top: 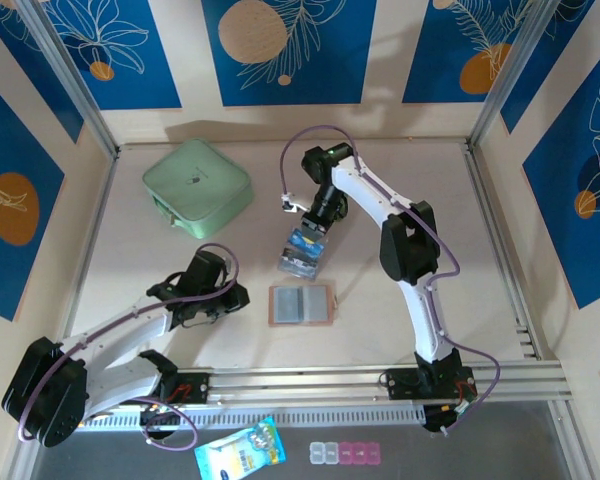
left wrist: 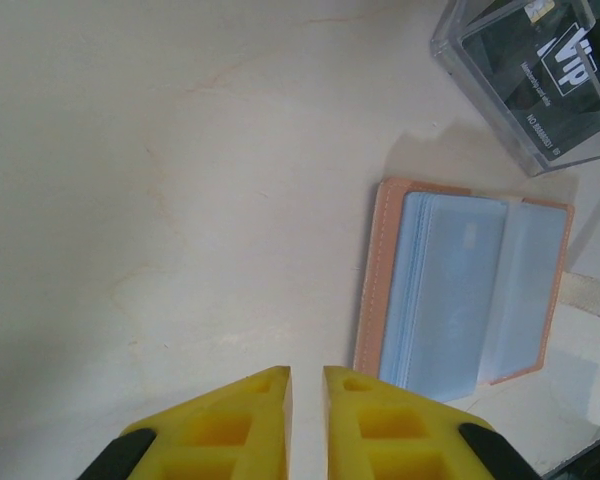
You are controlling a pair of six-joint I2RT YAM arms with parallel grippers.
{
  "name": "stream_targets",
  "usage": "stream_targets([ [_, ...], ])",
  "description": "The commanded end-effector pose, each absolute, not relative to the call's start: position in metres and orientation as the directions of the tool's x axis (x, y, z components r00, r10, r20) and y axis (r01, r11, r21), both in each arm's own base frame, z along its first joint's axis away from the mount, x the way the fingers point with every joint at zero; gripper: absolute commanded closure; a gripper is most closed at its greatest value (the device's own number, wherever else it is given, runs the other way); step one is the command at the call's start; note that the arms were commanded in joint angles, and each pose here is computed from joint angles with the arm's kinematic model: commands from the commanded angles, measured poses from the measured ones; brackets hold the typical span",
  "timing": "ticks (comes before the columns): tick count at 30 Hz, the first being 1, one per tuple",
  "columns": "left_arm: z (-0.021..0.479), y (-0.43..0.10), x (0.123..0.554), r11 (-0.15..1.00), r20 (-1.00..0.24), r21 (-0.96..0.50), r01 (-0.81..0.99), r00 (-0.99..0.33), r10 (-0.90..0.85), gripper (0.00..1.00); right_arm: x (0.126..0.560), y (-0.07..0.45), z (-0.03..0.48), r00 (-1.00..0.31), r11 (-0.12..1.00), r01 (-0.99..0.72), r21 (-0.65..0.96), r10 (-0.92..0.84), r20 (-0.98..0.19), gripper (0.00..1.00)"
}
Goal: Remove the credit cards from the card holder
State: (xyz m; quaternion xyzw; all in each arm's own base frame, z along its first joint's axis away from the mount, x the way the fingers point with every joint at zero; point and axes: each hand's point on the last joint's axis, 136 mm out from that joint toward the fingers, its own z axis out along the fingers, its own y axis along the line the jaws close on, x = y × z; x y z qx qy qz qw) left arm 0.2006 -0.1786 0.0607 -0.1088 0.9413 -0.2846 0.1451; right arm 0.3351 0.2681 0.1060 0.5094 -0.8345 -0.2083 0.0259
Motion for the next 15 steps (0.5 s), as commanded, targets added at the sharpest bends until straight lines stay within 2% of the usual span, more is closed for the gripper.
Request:
stream_targets([
  [1,0.060,-0.178,0.200,0.802,-0.194,-0.581,-0.136,-0.934,-0.299,0.85,0.341,0.269,0.135,-0.488,0.397,-0.850,0.346,-0.841,-0.235,0.94],
  [15,0.058,-0.179,0.200,0.802,-0.190,-0.582,-0.136,-0.936,-0.297,0.85,0.342,0.261,0.119,-0.468,0.392,-0.858,0.331,-0.863,-0.192,0.94],
])
